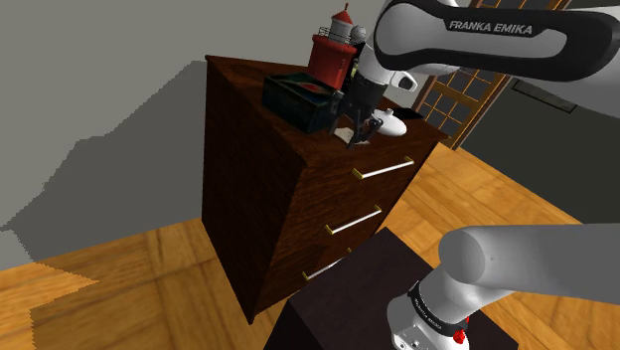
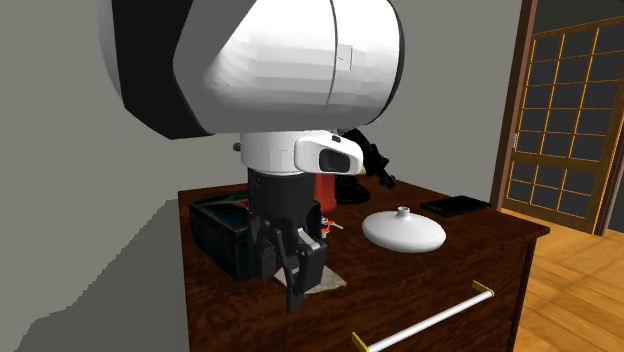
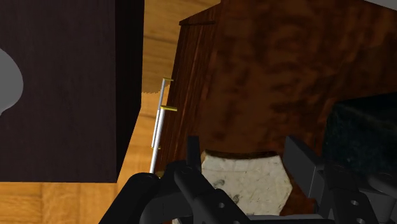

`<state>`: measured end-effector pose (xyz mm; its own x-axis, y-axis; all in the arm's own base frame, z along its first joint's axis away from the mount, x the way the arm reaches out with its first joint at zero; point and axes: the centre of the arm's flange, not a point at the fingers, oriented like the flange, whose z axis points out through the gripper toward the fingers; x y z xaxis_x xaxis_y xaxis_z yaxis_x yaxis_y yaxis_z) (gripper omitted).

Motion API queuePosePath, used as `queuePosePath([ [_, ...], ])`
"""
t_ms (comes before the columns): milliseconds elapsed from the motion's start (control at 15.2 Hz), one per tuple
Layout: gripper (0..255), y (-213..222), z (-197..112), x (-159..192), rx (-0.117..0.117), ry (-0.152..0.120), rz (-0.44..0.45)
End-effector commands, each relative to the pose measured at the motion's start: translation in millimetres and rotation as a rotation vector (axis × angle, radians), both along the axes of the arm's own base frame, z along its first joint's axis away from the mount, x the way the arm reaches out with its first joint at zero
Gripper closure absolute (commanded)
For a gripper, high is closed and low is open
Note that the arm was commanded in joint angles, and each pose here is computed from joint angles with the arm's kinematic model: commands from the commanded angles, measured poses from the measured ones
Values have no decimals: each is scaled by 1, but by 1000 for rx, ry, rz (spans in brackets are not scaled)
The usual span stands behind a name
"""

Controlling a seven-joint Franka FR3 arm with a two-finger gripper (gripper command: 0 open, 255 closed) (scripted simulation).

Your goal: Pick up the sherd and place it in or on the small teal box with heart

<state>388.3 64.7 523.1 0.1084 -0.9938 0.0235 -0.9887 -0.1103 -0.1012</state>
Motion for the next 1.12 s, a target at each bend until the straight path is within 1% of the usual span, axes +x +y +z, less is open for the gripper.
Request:
queuePosePath([
  [0, 255, 0, 11, -1, 0, 0, 0],
  [1056, 255, 0, 95, -1, 0, 0, 0],
])
